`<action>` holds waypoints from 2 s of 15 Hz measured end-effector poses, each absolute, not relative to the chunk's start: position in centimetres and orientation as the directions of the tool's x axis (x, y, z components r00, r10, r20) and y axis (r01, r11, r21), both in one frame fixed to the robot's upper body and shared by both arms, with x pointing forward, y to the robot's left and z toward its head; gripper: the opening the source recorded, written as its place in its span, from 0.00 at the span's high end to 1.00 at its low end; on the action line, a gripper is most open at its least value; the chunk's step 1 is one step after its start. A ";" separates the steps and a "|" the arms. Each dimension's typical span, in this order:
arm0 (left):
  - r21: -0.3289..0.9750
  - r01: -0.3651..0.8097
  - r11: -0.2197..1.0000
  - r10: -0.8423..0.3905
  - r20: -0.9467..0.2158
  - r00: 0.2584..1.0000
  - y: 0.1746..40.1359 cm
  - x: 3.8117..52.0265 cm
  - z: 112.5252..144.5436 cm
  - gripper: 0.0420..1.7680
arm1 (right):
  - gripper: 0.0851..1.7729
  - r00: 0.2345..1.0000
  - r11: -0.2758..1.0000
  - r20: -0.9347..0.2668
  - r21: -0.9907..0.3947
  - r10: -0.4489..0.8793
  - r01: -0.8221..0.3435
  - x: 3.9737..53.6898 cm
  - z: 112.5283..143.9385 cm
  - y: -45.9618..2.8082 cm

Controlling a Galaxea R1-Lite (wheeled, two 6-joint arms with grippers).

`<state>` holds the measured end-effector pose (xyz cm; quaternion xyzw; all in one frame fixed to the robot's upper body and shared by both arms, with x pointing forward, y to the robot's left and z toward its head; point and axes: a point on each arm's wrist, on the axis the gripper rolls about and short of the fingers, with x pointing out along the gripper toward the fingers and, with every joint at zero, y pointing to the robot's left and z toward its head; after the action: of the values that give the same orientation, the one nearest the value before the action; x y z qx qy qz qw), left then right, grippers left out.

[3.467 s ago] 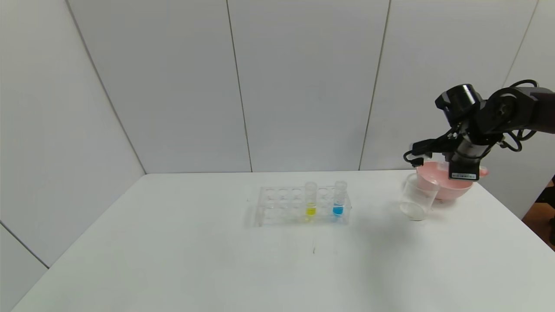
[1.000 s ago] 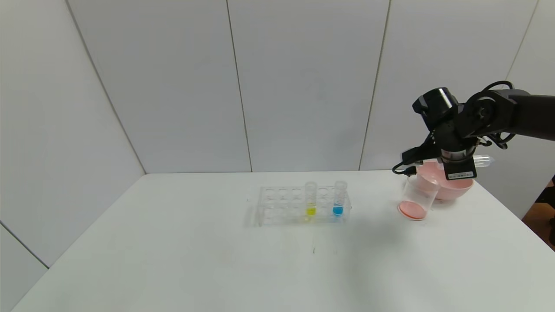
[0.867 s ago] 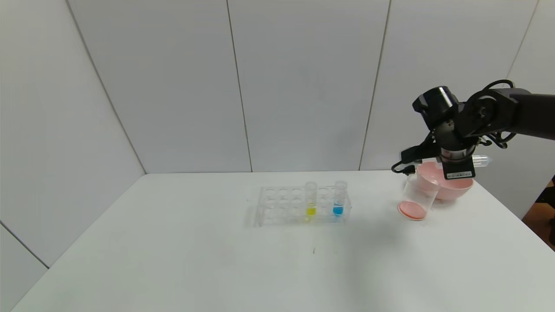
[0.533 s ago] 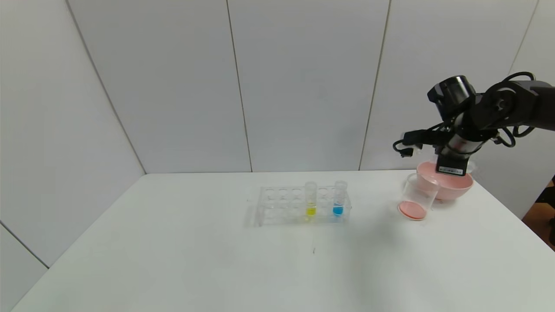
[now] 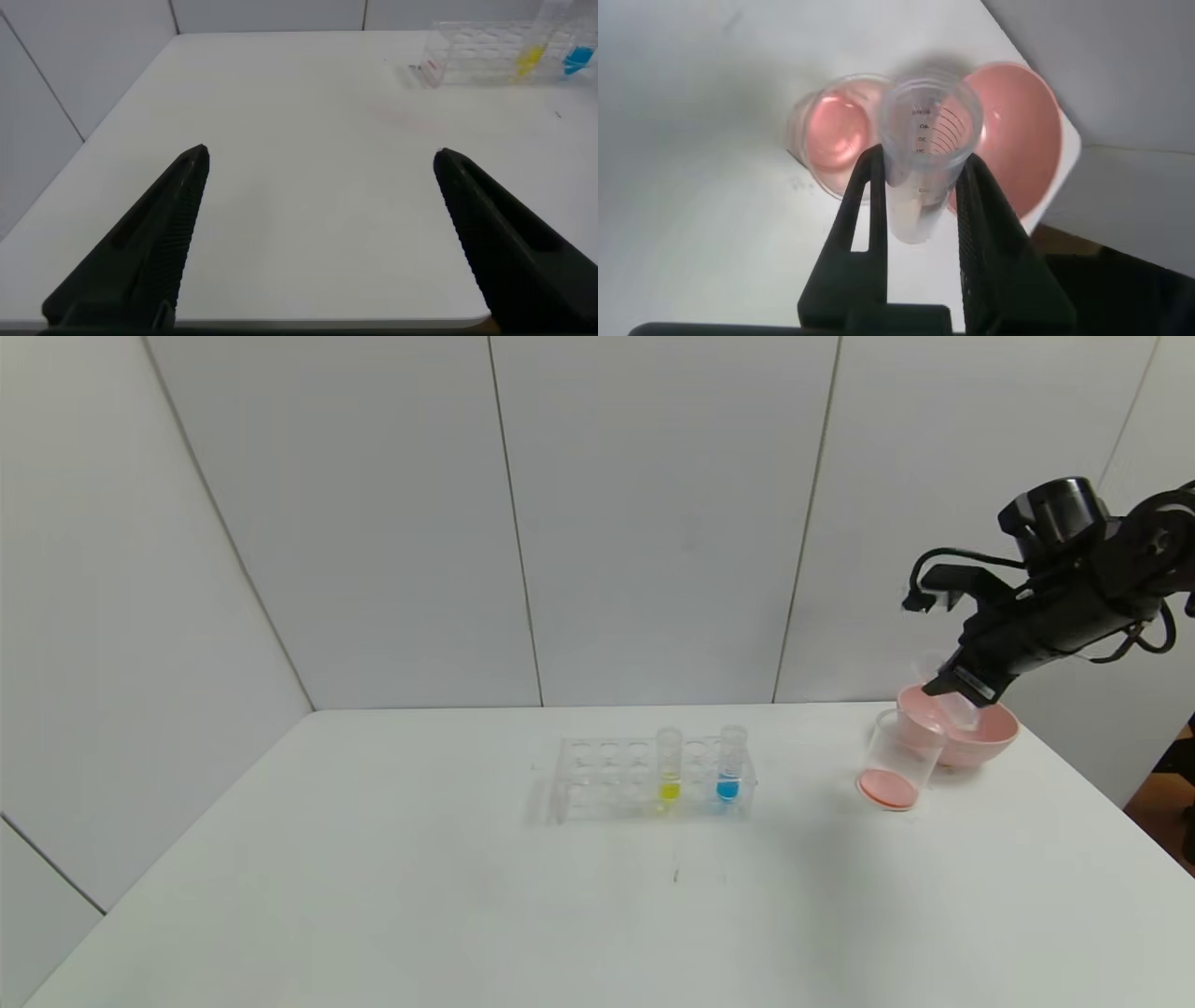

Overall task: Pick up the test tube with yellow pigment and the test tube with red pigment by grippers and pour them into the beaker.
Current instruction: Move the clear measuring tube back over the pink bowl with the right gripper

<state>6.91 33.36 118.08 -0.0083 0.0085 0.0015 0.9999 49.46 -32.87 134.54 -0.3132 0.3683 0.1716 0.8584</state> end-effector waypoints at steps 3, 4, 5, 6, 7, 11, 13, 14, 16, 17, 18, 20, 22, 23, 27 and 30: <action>-0.016 -0.003 1.000 0.002 -0.017 1.000 33.4 6.9 118.1 0.03 | 0.76 0.685 0.833 -0.714 -0.289 0.141 -0.472 49.0 135.3 -34.9; -0.017 -0.003 1.000 0.002 -0.017 1.000 33.4 6.9 118.1 0.03 | 0.76 0.693 0.842 -0.701 -0.265 0.167 -0.470 48.9 135.5 -35.7; -0.017 -0.003 1.000 0.003 -0.017 1.000 33.4 6.9 118.1 0.03 | 0.76 0.713 0.859 -0.674 -0.235 0.193 -0.454 49.0 135.8 -36.4; -0.017 -0.003 1.000 0.003 -0.017 1.000 33.4 6.9 118.1 0.03 | 0.76 0.733 0.877 -0.643 -0.194 0.224 -0.439 49.1 136.1 -36.9; -0.016 -0.003 1.000 0.003 -0.017 1.000 33.4 6.9 118.1 0.03 | 0.76 0.753 0.891 -0.611 -0.163 0.247 -0.424 49.1 136.4 -37.5; -0.017 -0.003 1.000 0.003 -0.017 1.000 33.4 6.9 118.1 0.03 | 0.76 0.823 0.944 -0.511 -0.060 0.249 -0.323 49.7 137.4 -38.3; -0.017 -0.003 1.000 0.002 -0.017 1.000 33.4 6.9 118.1 0.03 | 0.76 0.850 0.952 -0.465 -0.048 0.248 -0.304 50.6 137.3 -38.2; -0.017 -0.003 1.000 0.003 -0.017 1.000 33.4 6.9 118.1 0.03 | 0.76 0.858 0.954 -0.451 -0.045 0.245 -0.296 51.1 137.0 -38.3; -0.017 -0.003 1.000 0.003 -0.017 1.000 33.4 6.9 118.1 0.03 | 0.76 0.871 0.960 -0.428 -0.031 0.240 -0.279 51.8 136.0 -38.5; -0.017 -0.003 1.000 0.003 -0.017 1.000 33.4 6.9 118.1 0.03 | 0.76 0.883 0.961 -0.405 -0.037 0.236 -0.274 52.2 135.5 -38.7; -0.016 -0.003 1.000 0.003 -0.017 1.000 33.4 6.9 118.1 0.03 | 0.76 0.892 0.962 -0.388 -0.043 0.233 -0.270 52.4 135.1 -38.9; -0.017 -0.003 1.000 0.002 -0.017 1.000 33.4 6.9 118.1 0.03 | 0.76 0.902 0.969 -0.378 -0.047 0.207 -0.242 52.7 134.0 -39.6; -0.016 -0.003 1.000 0.003 -0.017 1.000 33.4 6.9 118.1 0.03 | 0.76 0.916 0.985 -0.375 -0.039 0.143 -0.170 52.8 133.1 -40.4; -0.017 -0.003 1.000 0.003 -0.017 1.000 33.4 6.9 118.1 0.03 | 0.76 0.922 0.990 -0.366 -0.023 0.122 -0.140 52.9 132.7 -40.9; -0.016 -0.003 1.000 0.003 -0.017 1.000 33.4 6.9 118.1 0.03 | 0.76 0.935 0.995 -0.343 -0.014 0.085 -0.095 53.1 130.6 -42.4; -0.017 -0.003 1.000 0.002 -0.017 1.000 33.4 6.9 118.1 0.03 | 0.76 0.956 0.996 -0.286 -0.034 0.065 -0.078 53.2 128.8 -43.3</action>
<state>6.91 33.36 118.08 -0.0083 0.0085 0.0012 0.9999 53.24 -43.29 128.77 -0.0224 0.1440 0.0360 0.9887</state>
